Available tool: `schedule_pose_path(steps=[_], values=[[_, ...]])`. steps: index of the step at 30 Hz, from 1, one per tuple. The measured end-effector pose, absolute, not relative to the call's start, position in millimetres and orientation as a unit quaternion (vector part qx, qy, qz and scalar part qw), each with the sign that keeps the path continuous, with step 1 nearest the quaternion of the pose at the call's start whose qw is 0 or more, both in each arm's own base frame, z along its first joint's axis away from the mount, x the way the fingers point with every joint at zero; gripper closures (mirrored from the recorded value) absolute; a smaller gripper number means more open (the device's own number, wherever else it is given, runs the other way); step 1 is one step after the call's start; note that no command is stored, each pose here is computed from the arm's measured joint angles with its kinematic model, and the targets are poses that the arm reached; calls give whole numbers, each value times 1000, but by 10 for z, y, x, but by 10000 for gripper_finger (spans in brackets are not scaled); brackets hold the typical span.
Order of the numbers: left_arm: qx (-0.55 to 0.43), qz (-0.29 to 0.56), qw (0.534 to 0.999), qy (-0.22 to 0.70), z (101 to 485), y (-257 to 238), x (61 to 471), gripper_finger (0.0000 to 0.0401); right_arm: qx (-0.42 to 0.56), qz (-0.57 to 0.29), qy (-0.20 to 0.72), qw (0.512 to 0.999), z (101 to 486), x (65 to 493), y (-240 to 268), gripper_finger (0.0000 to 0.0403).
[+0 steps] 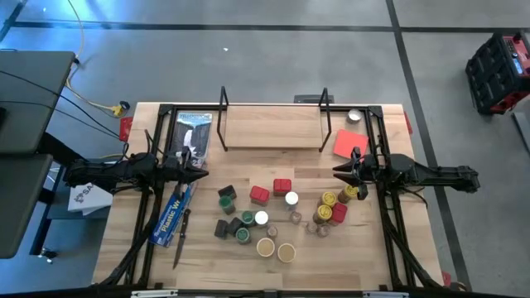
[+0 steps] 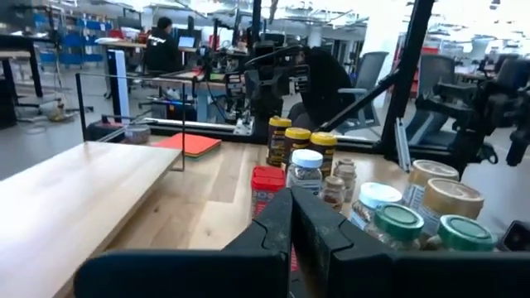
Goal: Shelf spices
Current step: Put the green seasoning bottle on the shelf
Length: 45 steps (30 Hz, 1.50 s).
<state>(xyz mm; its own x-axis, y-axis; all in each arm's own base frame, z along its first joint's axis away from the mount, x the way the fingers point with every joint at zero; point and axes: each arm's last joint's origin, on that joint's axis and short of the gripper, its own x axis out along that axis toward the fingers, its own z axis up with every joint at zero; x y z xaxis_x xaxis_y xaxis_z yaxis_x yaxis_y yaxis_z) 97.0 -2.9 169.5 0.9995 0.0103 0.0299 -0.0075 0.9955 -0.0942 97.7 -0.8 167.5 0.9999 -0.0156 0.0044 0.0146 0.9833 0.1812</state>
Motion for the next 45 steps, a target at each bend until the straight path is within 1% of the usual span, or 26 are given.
schedule_pose_path(steps=[4, 10, 12, 15, 18, 22, 25, 28, 31, 35, 37, 40, 43, 45], values=[[-90, 1, 994, -56, 1774, -28, 965, 400, 91, -7, -3, 996, 1675, 977, -8, 300], [-159, 3, 974, -164, 1978, -14, 929, 400, 91, -8, -3, 996, 1675, 977, -8, 300], [-141, -17, 971, -190, 2048, -32, 927, 400, 91, -7, -3, 996, 1674, 977, -8, 300], [-113, -23, 977, -178, 2165, -77, 981, 400, 91, -8, -3, 996, 1675, 977, -8, 300], [-97, 14, 988, -123, 2308, -137, 1118, 400, 91, -8, -3, 996, 1675, 977, -8, 300], [-62, 81, 995, -10, 2489, -279, 1399, 400, 91, -8, -3, 996, 1676, 977, -8, 300], [-29, 107, 990, 93, 2615, -416, 1600, 398, 91, -8, -3, 996, 1675, 977, -8, 300], [-40, 133, 973, 184, 2746, -520, 1739, 386, 91, -7, -3, 996, 1676, 977, -8, 300], [-69, 133, 954, 261, 2837, -610, 1861, 358, 91, -8, -3, 996, 1675, 977, -8, 300], [-111, 86, 941, 307, 2862, -764, 2046, 300, 91, -8, -3, 996, 1674, 977, -8, 300], [-124, 64, 931, 336, 2786, -833, 2128, 269, 91, -8, -3, 996, 1676, 976, -8, 300], [-170, 69, 906, 380, 2619, -895, 2226, 229, 91, -7, -3, 996, 1676, 976, -8, 300], [-211, 83, 880, 418, 2460, -946, 2308, 204, 91, -8, -3, 996, 1675, 977, -8, 300], [-234, 99, 866, 430, 2383, -961, 2353, 197, 91, -8, -3, 996, 1675, 977, -8, 300]])
